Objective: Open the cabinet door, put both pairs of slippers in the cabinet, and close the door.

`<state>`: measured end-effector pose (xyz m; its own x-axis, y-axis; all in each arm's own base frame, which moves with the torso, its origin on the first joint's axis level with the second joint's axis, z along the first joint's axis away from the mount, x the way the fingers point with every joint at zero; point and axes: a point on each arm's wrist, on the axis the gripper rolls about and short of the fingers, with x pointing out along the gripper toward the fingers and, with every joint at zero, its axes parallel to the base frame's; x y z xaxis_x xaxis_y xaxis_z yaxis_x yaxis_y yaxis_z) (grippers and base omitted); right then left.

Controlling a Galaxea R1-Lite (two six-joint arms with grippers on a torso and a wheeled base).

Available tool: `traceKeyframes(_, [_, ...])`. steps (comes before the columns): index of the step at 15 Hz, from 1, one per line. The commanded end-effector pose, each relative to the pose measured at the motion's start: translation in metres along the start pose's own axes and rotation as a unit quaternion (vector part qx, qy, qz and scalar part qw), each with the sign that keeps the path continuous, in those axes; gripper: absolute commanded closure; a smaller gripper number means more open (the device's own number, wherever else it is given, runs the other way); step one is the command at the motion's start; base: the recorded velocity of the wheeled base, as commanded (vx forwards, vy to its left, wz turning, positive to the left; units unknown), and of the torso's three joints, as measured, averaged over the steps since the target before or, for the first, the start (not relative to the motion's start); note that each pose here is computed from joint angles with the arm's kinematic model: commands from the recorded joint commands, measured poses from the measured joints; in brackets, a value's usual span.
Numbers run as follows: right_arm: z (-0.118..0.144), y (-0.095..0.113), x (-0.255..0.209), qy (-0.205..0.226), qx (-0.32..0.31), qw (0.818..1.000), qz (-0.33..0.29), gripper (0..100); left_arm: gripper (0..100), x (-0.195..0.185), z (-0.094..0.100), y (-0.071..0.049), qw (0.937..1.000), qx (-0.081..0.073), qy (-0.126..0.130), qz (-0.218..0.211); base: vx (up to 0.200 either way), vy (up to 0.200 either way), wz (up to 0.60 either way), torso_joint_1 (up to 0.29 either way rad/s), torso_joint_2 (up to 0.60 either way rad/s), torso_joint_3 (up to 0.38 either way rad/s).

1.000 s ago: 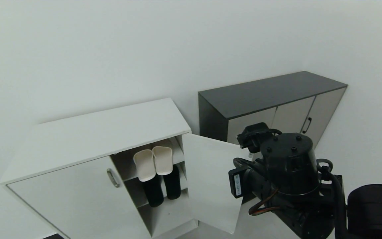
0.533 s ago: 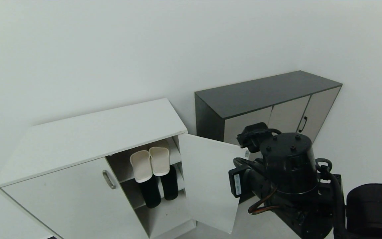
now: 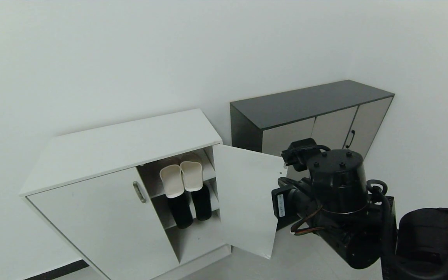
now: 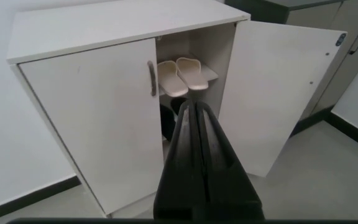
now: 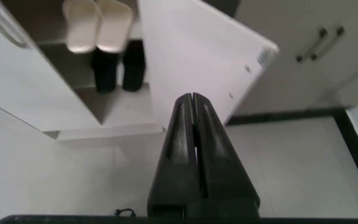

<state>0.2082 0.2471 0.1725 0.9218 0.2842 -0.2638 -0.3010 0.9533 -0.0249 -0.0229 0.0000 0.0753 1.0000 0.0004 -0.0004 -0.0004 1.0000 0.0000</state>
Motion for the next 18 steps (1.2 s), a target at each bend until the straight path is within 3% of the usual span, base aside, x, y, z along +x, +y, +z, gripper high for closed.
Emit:
traceKeyframes(1, [-0.005,-0.003,0.012,0.006,0.0,1.0,-0.007,100,100,0.0,0.0,0.0,1.0,0.0,0.001,0.0,0.0,0.0,0.0,0.0,0.0,0.0])
traceKeyframes(10, [0.021,-0.058,0.107,-0.016,0.035,0.997,-0.06,100,100,0.0,0.0,0.0,1.0,0.0,0.001,-0.001,0.0,0.0,0.0,0.0,0.0,0.0])
traceKeyframes(13, [0.026,-0.065,0.113,-0.014,0.038,0.997,-0.063,100,100,0.0,0.0,0.0,1.0,0.0,0.001,-0.001,0.0,0.0,0.0,0.0,0.0,0.0])
traceKeyframes(16, [0.029,-0.065,0.118,-0.019,0.04,0.997,-0.064,100,100,0.0,0.0,0.0,1.0,0.0,0.001,-0.001,-0.2,0.0,0.0,0.009,0.01,0.004])
traceKeyframes(18, [0.029,-0.07,0.126,-0.021,0.043,0.996,-0.069,100,100,0.0,0.0,0.0,1.0,0.0,0.001,-0.001,0.0,0.0,0.0,0.0,0.0,0.0])
